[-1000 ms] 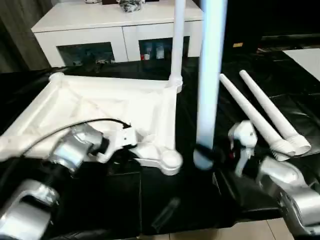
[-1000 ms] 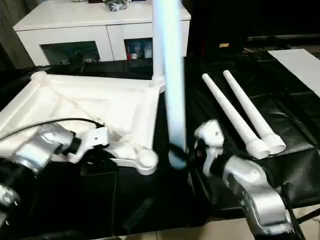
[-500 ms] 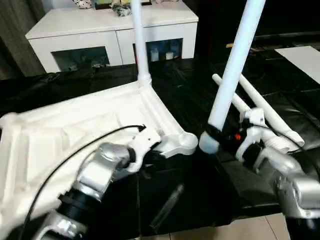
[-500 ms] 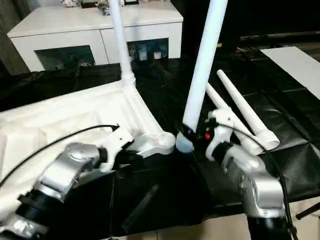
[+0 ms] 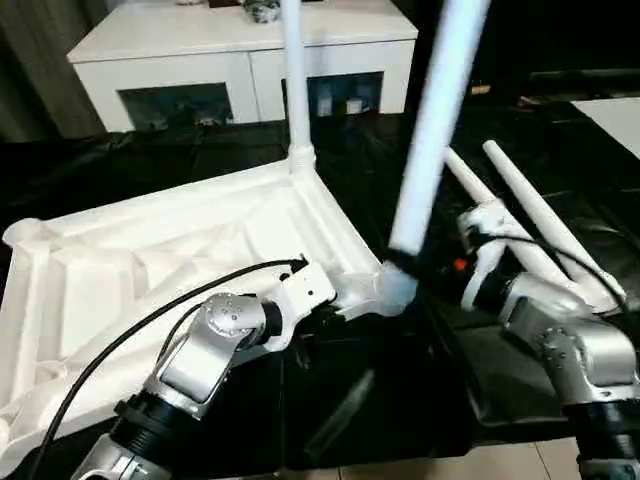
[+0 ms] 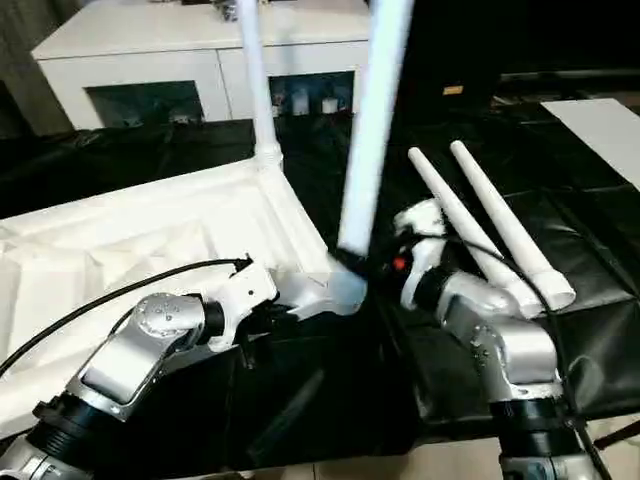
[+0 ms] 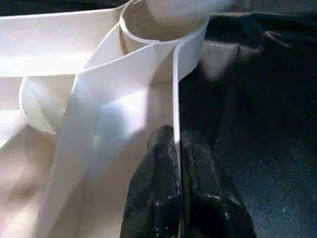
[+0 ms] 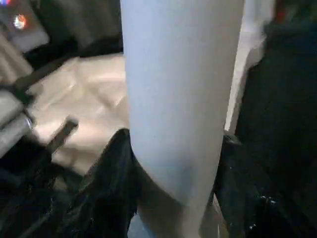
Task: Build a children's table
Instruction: Insert table leg to table base
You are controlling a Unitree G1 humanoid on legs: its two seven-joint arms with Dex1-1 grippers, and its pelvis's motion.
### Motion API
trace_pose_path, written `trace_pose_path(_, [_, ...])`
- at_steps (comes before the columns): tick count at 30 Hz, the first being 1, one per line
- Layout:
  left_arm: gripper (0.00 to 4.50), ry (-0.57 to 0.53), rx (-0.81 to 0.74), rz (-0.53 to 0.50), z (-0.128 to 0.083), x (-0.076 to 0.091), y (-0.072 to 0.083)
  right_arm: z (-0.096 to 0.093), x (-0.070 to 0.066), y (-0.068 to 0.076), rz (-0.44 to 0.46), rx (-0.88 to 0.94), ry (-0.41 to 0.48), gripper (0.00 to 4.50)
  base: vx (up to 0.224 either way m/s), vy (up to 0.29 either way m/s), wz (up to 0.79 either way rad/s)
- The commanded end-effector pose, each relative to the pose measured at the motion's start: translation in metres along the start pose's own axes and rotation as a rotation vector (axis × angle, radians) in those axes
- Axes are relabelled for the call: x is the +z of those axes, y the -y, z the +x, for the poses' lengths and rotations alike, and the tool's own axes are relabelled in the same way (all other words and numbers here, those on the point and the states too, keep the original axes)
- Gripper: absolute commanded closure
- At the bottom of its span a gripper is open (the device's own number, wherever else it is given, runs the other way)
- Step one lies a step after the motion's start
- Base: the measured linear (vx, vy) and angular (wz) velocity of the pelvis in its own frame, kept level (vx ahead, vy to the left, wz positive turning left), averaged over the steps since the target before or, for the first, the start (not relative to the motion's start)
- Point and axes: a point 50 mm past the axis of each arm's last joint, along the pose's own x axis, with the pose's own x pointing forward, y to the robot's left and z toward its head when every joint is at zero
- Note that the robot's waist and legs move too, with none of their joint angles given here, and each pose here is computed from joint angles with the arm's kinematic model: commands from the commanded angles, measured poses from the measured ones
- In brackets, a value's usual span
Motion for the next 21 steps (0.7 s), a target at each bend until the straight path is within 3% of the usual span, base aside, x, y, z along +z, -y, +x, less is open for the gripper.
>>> trace_pose_path(1, [4.49, 0.024, -0.044, 0.058, 0.003, 0.006, 0.005, 0.001, 0.004, 0.002, -0.020, 0.020, -0.020, 2.65, 0.000, 0.000, 0.00])
trace_pose_path(11, [4.50, 0.008, -0.074, 0.106, 0.001, 0.006, 0.003, 0.000, 0.004, 0.017, 0.015, 0.037, -0.065, 2.66, 0.000, 0.000, 0.00])
trace_pose_path(21, [4.50, 0.014, -0.063, 0.106, 0.001, 0.005, 0.000, 0.002, -0.011, 0.022, 0.072, 0.028, -0.071, 2.66, 0.000, 0.000, 0.00])
